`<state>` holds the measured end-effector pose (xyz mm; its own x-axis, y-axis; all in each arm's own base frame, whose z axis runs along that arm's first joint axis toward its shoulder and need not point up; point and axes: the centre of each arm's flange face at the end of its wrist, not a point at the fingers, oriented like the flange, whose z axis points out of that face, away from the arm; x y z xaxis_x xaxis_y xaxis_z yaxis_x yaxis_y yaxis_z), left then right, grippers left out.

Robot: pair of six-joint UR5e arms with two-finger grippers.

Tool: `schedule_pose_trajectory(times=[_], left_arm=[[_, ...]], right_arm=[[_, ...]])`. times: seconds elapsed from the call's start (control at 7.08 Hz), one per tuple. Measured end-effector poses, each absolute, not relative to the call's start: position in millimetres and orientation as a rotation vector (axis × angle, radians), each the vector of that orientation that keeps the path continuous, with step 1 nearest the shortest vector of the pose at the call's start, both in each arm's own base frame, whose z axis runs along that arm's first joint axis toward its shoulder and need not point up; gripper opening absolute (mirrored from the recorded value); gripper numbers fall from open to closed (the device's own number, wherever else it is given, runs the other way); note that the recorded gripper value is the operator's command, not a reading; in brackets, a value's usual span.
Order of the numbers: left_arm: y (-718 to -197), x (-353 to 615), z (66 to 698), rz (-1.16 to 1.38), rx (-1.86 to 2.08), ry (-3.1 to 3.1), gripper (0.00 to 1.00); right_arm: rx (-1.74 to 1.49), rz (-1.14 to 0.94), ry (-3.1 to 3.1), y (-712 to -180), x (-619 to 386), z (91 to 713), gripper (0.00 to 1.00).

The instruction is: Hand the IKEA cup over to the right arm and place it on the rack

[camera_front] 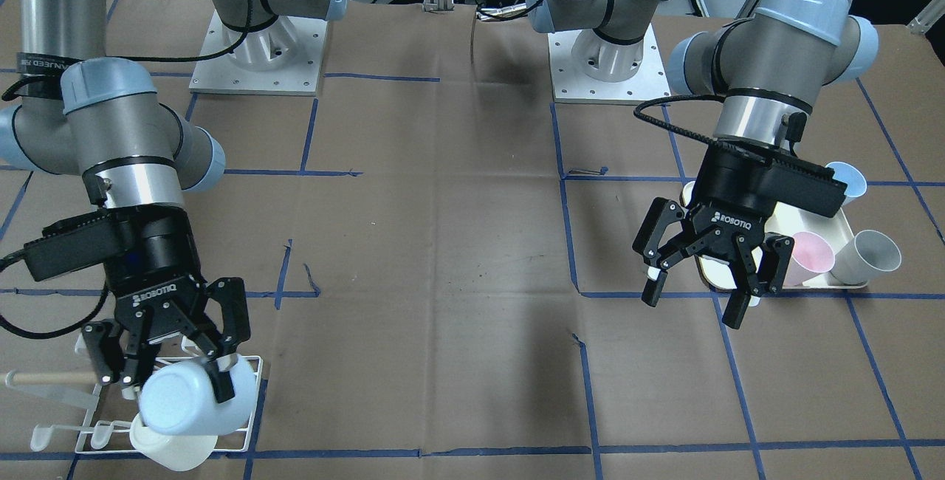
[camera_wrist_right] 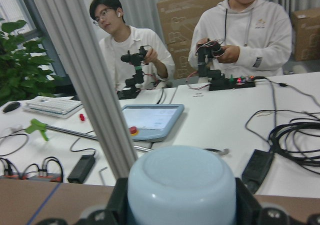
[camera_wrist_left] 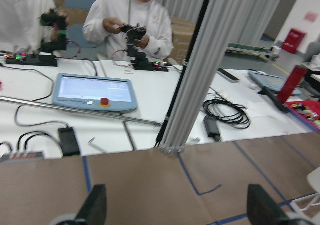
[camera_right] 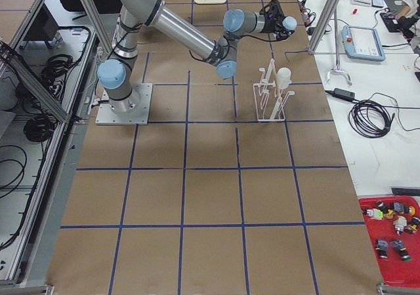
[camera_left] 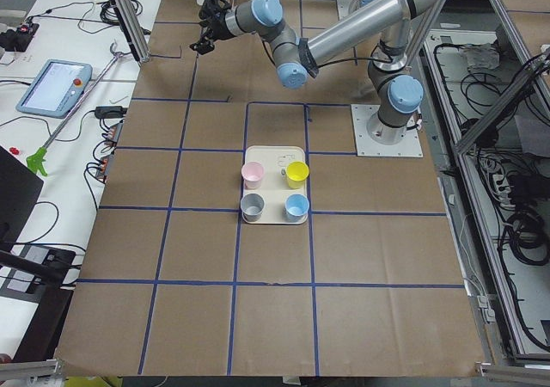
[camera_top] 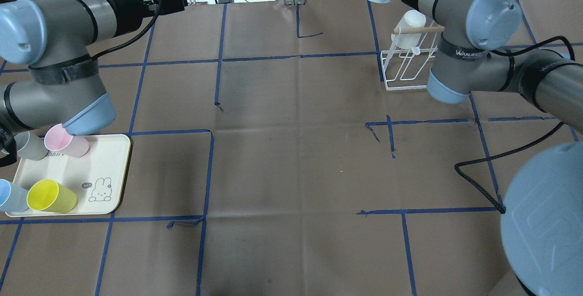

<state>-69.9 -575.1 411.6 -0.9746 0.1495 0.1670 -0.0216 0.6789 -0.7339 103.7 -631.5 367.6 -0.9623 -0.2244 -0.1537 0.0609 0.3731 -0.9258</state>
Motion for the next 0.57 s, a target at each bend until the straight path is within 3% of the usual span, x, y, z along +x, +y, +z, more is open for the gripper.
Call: schedule_pose_trajectory(times=[0.57], left_arm=[[-542.6,-78.7,475.0,0.305,0.014,-3.078,1.0]], right_arm=[[-0.012,-1.8,2.643,-651.3,0.6,356.5,0.11]])
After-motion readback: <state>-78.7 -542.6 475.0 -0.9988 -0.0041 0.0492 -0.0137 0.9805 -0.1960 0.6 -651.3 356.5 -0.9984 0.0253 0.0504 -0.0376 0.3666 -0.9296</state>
